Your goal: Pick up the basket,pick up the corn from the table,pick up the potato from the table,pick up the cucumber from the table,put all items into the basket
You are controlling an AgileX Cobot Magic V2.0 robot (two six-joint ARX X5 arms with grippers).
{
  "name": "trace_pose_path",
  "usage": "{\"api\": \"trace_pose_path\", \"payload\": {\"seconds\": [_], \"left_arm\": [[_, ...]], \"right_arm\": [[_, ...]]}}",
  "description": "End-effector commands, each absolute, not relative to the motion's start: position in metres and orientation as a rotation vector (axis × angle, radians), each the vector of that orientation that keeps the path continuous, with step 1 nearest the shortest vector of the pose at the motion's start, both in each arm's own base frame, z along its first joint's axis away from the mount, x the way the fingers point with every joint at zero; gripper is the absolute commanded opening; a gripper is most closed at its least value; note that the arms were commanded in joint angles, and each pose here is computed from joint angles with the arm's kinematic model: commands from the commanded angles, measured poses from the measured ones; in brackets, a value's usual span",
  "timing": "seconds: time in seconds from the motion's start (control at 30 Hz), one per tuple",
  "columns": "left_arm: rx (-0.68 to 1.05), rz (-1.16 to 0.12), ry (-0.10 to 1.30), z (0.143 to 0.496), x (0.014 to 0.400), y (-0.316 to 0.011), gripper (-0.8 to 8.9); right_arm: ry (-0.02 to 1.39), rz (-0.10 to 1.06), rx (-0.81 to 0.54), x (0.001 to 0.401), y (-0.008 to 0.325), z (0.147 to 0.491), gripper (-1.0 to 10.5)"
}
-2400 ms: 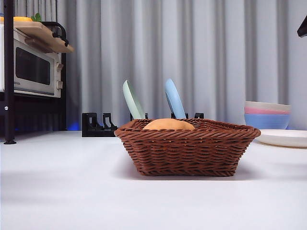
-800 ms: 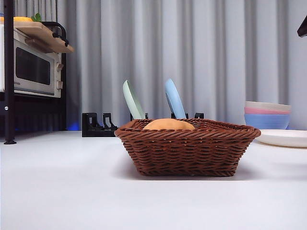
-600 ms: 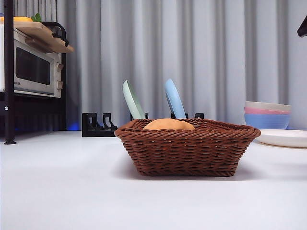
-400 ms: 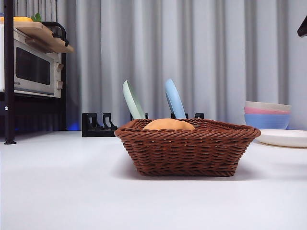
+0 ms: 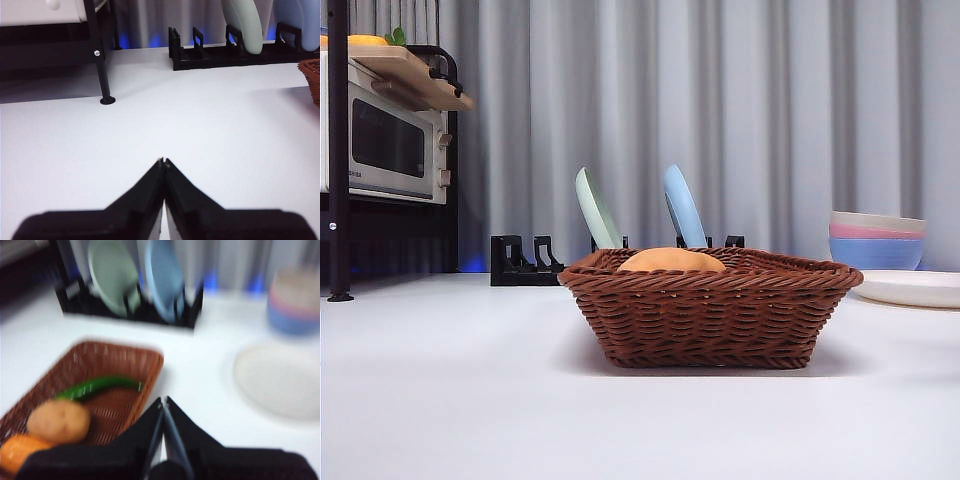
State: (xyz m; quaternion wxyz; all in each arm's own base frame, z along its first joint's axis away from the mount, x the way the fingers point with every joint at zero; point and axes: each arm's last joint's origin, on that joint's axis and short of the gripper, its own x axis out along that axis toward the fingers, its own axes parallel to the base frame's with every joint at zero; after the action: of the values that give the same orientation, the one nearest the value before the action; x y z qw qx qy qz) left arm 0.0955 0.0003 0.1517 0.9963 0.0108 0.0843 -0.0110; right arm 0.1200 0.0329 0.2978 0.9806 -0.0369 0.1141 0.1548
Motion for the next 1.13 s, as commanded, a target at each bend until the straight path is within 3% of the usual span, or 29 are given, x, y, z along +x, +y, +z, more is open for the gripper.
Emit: {"api": "trace_pose_path", "payload": {"seconds": [0.03,0.17,0.43,0.73,0.9,1.13], "left_arm": [[0.015,-0.017,0.178,0.147,0.096,0.001,-0.03],[0.016,-0.016,0.178,0.147,0.096,0.001,-0.03],[0.015,-0.016,0.178,0.147,0.096,0.001,-0.03],[0.016,-0.016,0.178,0.147,0.096,0.001,-0.03],[0.016,-0.016,0.178,0.147,0.096,0.001,-0.03],[0.015,-0.016,0.178,0.147,0.096,0.001,-0.03]], "right_arm": [[0.144,0.314,-0.153,0.114,0.031,0.282,0.0],[0.067,0.281,-0.126,0.105,0.025,0.249,0.0],[0.093,0.168,-0.006,0.097,0.013,0.18,0.0],[0.107,0.164,0.013,0.096,0.012,0.155,0.0],[0.18,0.155,0.099,0.096,0.012,0.149,0.0],[0.203,0.146,0.1,0.096,0.012,0.147,0.0]]}}
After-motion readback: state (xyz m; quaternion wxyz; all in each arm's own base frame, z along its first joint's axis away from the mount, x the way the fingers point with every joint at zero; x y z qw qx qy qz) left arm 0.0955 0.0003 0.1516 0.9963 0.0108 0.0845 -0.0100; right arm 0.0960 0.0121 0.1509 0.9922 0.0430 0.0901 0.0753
